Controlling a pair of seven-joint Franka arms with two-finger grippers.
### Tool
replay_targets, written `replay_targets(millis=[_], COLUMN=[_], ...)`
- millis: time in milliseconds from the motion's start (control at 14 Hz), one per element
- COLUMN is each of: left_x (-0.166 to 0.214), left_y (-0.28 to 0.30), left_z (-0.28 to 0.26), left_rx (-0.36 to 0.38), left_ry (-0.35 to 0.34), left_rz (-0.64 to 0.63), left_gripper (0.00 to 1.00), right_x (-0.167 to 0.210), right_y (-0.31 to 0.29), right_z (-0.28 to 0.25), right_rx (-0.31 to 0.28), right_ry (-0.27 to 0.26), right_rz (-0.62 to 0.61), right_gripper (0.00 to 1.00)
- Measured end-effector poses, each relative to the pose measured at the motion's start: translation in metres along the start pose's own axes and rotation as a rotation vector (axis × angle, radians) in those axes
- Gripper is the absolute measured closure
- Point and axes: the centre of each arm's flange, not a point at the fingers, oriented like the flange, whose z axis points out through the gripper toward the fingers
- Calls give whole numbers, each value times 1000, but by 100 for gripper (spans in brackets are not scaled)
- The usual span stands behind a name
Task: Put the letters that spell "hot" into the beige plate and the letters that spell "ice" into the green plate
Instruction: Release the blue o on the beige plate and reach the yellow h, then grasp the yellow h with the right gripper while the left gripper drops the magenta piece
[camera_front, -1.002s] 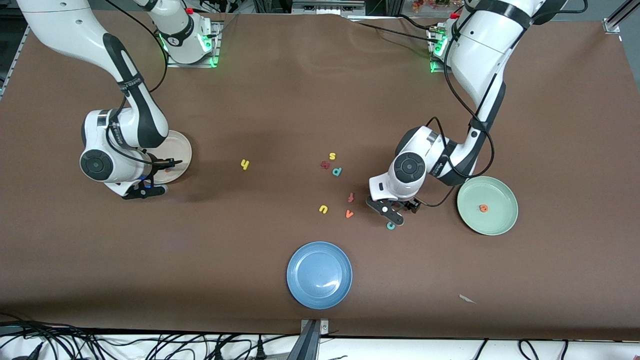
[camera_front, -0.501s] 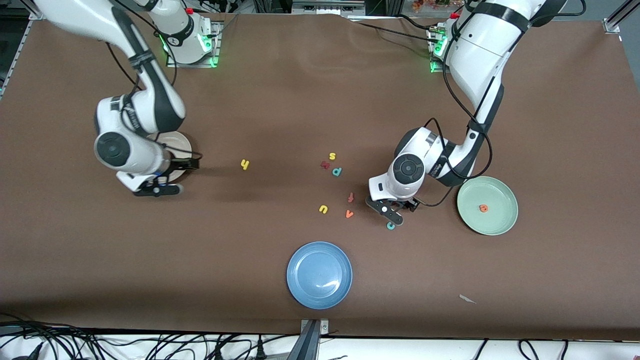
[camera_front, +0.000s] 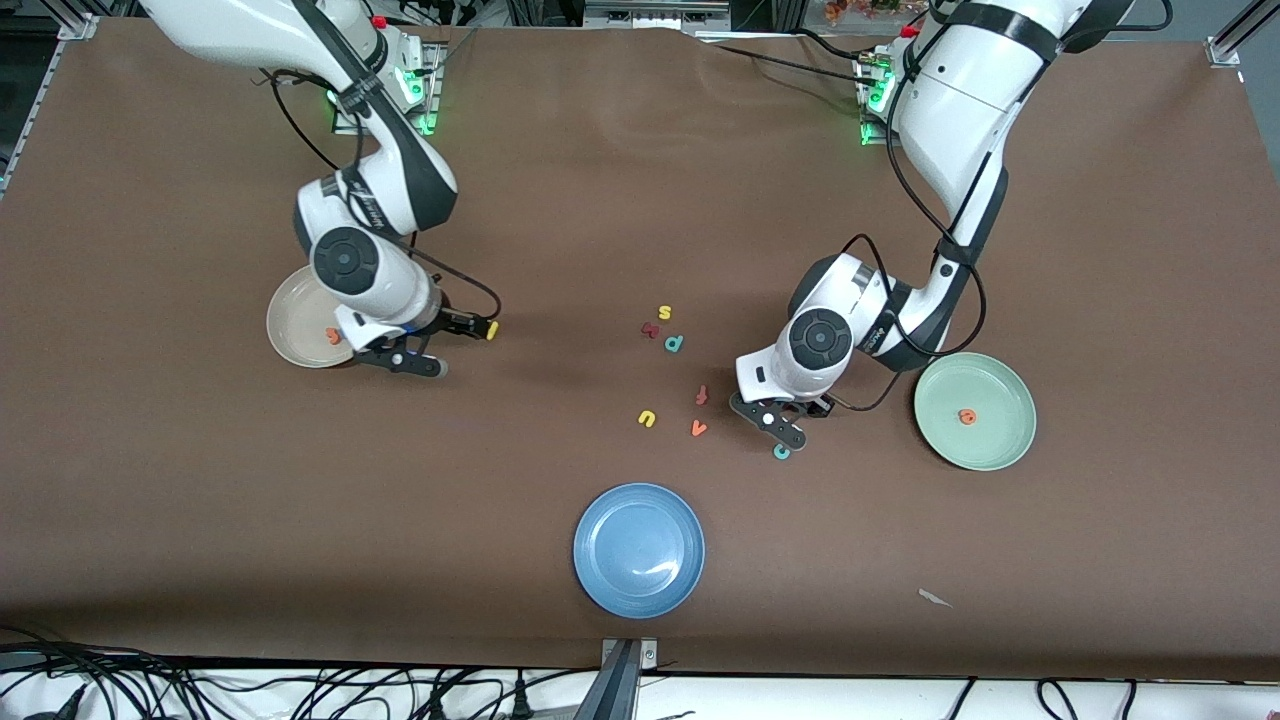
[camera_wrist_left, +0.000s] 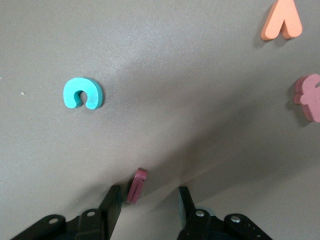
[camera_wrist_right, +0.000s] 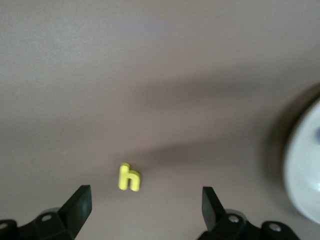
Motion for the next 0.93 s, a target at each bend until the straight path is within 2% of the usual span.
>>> replay_targets(millis=[72,143,286,572,644,716,930], left_x=[0,0,1,1,1,1,1], left_y=[0,0,2,3,3,3,3], left_z=[-1,-1,-2,-2,-2,-3,-3], left_rx=[0,0,-3,-7,-7,-8,-8], left_ry=[1,1,2,2,2,3,3], left_rz=[0,0,0,-2,-3,-3,-3], left_gripper=[52,52,63,70,70,79,87], right_x=[-3,-6,-14,-29,-32,-33,-33], right_y=[-2,-4,-9,-22,-25,-25,-24], right_z=[11,22,38,56,59,62,66], right_rx=[15,27,38,42,40,37,29], right_ry=[7,11,10,-1,-4,-7,-9], right_rz=[13,25,25,36,34,33,29], right_gripper=[2,3,5,8,13,20,26])
